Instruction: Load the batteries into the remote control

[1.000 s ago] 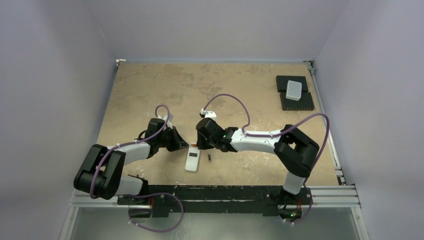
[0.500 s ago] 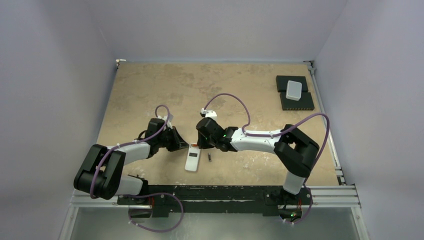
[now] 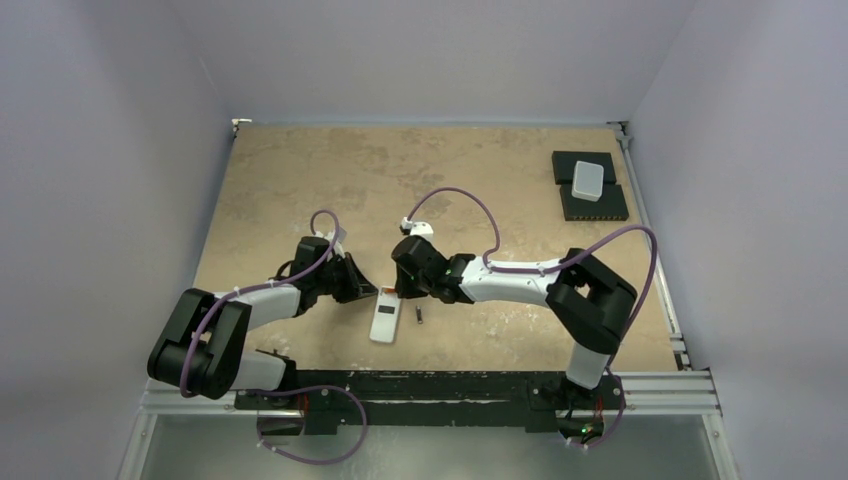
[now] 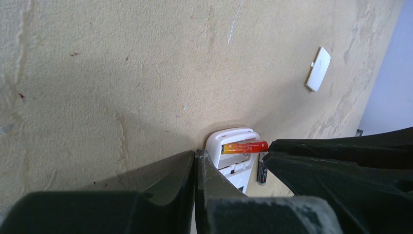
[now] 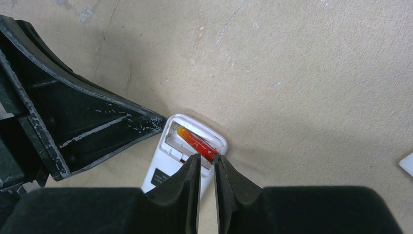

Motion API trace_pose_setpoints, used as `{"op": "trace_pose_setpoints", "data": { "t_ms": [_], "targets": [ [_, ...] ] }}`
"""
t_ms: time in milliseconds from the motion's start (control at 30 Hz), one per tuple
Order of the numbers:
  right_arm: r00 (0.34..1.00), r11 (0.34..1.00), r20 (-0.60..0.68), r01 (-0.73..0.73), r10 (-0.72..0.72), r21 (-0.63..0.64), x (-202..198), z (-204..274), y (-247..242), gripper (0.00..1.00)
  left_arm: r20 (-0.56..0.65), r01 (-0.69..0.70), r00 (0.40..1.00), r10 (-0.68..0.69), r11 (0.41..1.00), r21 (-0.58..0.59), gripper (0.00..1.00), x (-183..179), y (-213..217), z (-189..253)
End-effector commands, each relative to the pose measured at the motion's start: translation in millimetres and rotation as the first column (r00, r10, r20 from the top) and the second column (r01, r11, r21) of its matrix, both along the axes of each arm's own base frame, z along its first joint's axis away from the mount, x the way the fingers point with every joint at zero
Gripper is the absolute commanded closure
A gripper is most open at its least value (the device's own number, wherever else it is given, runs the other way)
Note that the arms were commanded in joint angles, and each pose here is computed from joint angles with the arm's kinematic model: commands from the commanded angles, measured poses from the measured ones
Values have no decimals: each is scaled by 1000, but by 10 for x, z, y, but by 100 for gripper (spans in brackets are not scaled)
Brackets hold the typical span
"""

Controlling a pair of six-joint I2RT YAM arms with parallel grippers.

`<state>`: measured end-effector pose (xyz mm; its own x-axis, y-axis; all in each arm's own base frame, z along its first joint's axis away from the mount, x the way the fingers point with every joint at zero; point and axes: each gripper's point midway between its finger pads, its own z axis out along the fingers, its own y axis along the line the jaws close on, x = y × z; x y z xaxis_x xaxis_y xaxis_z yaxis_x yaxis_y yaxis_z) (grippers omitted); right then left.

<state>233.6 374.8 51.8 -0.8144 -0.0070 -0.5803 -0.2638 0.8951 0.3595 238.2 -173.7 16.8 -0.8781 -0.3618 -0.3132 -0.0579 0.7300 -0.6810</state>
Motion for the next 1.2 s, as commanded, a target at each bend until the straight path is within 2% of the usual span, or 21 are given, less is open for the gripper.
{"op": "trace_pose_setpoints", "data": {
  "t_ms": [0, 467, 1167],
  "targets": [
    [1000, 999, 6, 6, -7, 31, 59, 87, 98, 77, 53, 27, 998, -26, 1000, -13, 98, 75, -47, 92],
    [1000, 998, -3, -12, 12, 54, 47, 83, 173, 85, 52, 29, 998, -28, 999, -17, 98, 79, -57, 92],
    [999, 998, -16, -36, 36, 42, 64, -4, 264, 89, 44, 47, 998, -46, 999, -26, 98, 57, -101, 76]
  ]
}}
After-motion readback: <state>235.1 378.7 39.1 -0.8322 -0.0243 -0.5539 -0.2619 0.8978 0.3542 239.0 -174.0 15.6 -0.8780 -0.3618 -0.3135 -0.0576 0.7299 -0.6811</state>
